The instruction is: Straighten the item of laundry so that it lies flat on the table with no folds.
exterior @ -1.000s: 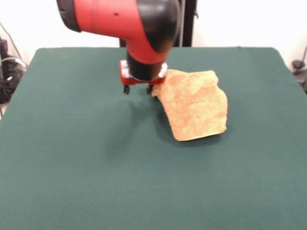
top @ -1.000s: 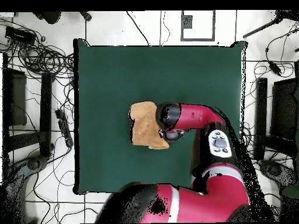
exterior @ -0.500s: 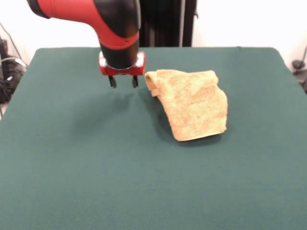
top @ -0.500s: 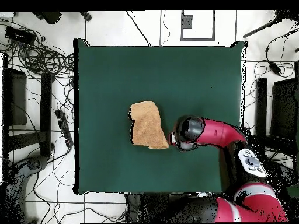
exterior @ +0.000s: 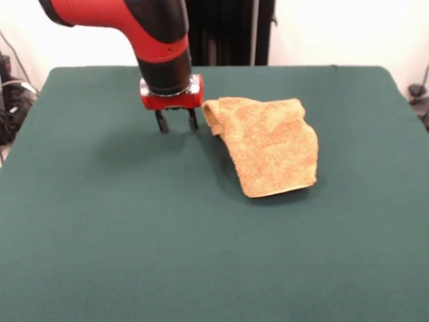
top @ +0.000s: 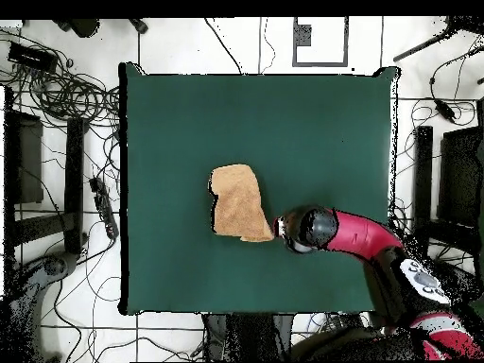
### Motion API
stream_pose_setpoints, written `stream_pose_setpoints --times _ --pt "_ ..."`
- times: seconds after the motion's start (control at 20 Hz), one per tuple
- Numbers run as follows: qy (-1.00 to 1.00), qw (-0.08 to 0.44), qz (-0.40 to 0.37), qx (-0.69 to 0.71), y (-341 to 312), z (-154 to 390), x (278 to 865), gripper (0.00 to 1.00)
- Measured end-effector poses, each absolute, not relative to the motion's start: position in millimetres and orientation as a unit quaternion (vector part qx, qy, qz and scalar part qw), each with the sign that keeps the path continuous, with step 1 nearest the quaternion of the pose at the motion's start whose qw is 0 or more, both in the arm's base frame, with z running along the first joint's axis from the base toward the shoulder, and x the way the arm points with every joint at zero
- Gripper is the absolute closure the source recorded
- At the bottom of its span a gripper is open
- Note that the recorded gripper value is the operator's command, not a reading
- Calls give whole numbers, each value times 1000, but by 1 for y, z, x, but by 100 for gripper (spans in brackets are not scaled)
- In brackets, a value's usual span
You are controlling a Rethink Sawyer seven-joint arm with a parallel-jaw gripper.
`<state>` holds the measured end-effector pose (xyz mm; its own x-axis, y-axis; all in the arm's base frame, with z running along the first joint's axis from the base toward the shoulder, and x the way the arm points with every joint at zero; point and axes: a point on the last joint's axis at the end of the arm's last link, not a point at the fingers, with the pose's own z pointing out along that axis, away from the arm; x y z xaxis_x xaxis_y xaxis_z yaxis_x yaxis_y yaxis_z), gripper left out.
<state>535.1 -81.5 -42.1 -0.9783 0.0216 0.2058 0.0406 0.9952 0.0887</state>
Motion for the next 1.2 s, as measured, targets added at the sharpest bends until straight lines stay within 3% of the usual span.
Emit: stream_pose_setpoints --times 1.2 --pt "-988 53 -141 28 -26 -32 519 0"
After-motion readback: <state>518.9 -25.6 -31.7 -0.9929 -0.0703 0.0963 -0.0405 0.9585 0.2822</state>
